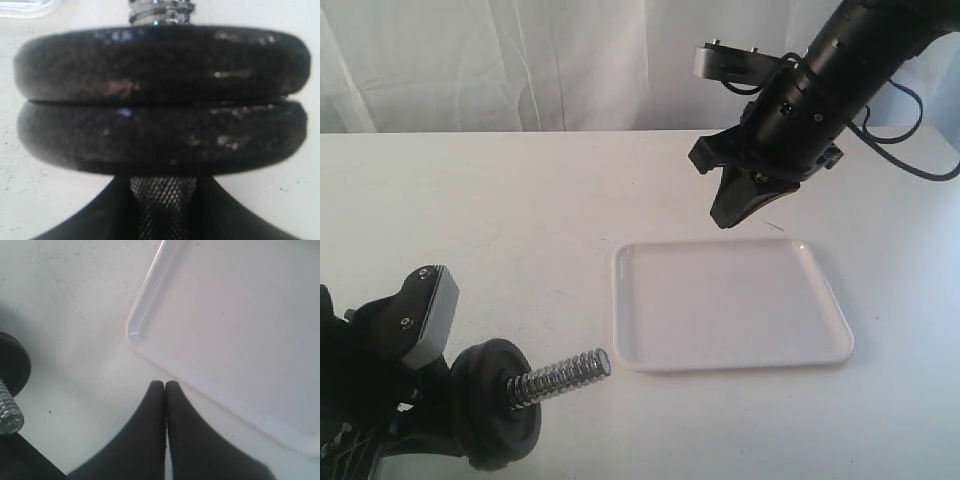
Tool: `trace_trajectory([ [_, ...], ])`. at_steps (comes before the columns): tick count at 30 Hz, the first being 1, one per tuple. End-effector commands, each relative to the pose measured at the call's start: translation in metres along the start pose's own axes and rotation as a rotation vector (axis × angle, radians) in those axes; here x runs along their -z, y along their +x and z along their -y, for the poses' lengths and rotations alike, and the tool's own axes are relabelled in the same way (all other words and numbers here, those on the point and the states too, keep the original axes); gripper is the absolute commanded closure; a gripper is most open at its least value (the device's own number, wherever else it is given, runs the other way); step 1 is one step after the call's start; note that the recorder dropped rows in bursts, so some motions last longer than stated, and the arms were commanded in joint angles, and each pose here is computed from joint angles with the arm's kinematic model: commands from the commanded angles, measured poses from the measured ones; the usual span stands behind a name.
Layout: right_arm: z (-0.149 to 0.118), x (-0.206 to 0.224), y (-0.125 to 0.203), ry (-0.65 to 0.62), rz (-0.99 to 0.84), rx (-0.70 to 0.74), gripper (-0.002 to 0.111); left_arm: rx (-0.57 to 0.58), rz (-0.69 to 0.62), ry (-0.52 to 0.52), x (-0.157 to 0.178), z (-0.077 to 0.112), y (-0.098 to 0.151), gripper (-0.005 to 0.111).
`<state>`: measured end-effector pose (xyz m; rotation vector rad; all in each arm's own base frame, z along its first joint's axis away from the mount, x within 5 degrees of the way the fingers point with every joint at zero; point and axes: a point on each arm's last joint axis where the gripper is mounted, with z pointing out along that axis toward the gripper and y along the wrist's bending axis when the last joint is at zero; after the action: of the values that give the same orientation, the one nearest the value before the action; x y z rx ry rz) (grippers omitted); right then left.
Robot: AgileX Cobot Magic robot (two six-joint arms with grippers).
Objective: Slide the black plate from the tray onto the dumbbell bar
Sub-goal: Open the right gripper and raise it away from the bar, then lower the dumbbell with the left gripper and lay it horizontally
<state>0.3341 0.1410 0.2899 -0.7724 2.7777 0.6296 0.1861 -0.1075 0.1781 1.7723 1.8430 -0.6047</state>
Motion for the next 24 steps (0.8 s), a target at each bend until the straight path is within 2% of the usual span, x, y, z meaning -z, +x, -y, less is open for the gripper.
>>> trace_trajectory([
  [1,0.002,0.006,0.000,0.017,0.009,-0.011,0.108,0.438,0.561,-0.231,0.029,-0.033,-0.055,0.107],
  [6,0.002,0.006,0.000,0.017,0.009,-0.025,0.108,0.403,0.597,-0.253,0.039,-0.042,-0.067,0.107],
  [11,-0.007,0.027,0.005,0.048,0.056,0.006,0.108,0.384,0.630,-0.220,0.042,-0.041,-0.072,0.107],
  [15,-0.015,0.064,0.008,0.177,0.213,0.041,0.108,0.389,0.641,-0.202,0.041,-0.040,-0.073,0.107],
  [20,-0.024,0.104,0.026,0.321,0.292,0.049,0.108,0.373,0.640,-0.173,0.036,-0.034,-0.081,0.107],
  [24,-0.034,0.127,0.040,0.369,0.347,0.054,0.108,0.348,0.624,-0.165,0.029,-0.032,-0.092,0.107],
])
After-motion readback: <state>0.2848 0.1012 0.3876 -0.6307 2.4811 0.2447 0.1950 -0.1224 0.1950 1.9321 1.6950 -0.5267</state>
